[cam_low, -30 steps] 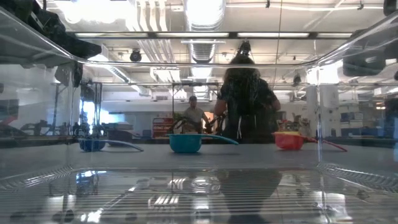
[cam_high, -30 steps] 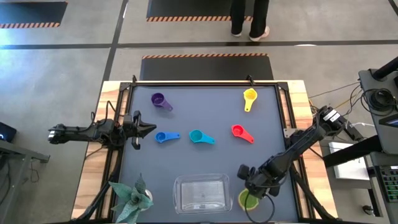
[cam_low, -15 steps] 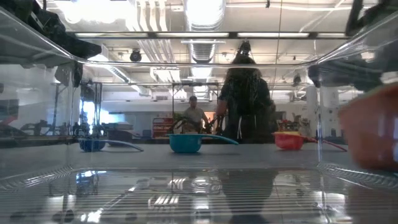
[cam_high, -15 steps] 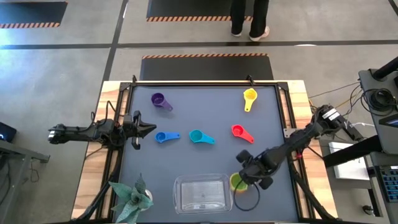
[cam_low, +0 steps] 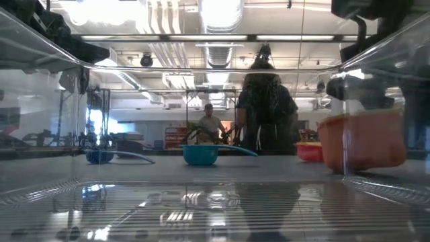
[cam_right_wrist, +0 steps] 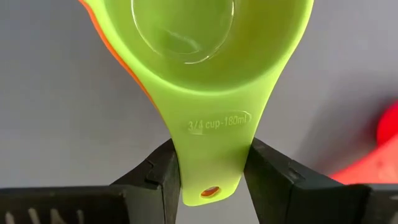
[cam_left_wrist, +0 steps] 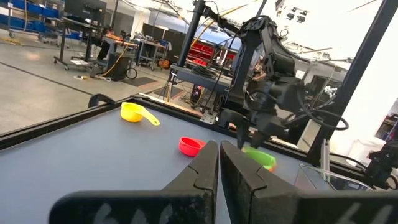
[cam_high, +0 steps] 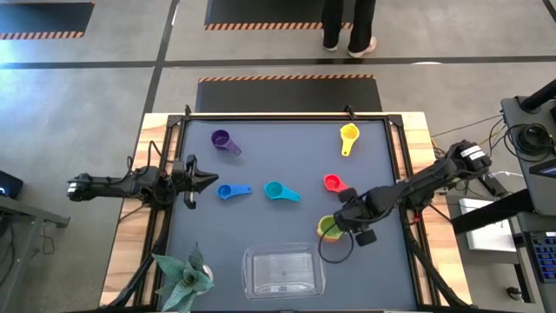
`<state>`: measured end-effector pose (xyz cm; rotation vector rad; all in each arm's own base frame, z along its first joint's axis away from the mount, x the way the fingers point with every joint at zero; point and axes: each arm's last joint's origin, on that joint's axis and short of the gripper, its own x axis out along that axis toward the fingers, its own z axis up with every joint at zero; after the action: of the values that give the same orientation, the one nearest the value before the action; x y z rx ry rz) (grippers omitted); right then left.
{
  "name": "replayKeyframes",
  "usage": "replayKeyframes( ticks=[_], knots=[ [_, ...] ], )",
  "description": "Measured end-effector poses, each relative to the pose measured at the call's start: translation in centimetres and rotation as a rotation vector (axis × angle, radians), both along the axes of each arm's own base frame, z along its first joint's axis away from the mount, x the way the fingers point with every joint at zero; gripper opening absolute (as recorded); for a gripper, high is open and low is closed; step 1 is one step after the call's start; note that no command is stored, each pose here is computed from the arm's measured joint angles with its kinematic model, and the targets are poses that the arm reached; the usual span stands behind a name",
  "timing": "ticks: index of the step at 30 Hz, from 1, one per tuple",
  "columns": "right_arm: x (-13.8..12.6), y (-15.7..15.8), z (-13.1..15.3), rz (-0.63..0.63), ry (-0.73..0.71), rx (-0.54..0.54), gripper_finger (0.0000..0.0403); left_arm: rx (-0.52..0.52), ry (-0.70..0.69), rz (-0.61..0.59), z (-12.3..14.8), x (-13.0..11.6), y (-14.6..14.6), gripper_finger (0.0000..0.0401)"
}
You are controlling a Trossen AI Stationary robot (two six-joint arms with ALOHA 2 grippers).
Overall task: Nest measuring cups in basket
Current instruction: Stack the green measuring cup on top of the orange measuring cup
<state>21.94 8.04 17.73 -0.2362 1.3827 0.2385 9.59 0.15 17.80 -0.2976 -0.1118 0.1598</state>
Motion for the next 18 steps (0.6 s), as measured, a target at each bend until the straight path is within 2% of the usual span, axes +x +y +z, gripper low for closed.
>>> replayKeyframes(
  ticks=[4,12,18],
  knots=[
    [-1.2,-0.7,0.0,-0.085,-0.004,-0.017,0.0138,0.000,0.000,0.000,0.0,0.0,0.0,0.0000],
    [-2.2,-1.1,1.2,-0.119,-0.066,-0.001,0.0139,0.000,0.000,0.000,0.0,0.0,0.0,0.0000],
    [-2.6,-1.2,2.2,-0.139,-0.112,0.043,0.0173,0.000,0.000,0.000,0.0,0.0,0.0,0.0000]
  ],
)
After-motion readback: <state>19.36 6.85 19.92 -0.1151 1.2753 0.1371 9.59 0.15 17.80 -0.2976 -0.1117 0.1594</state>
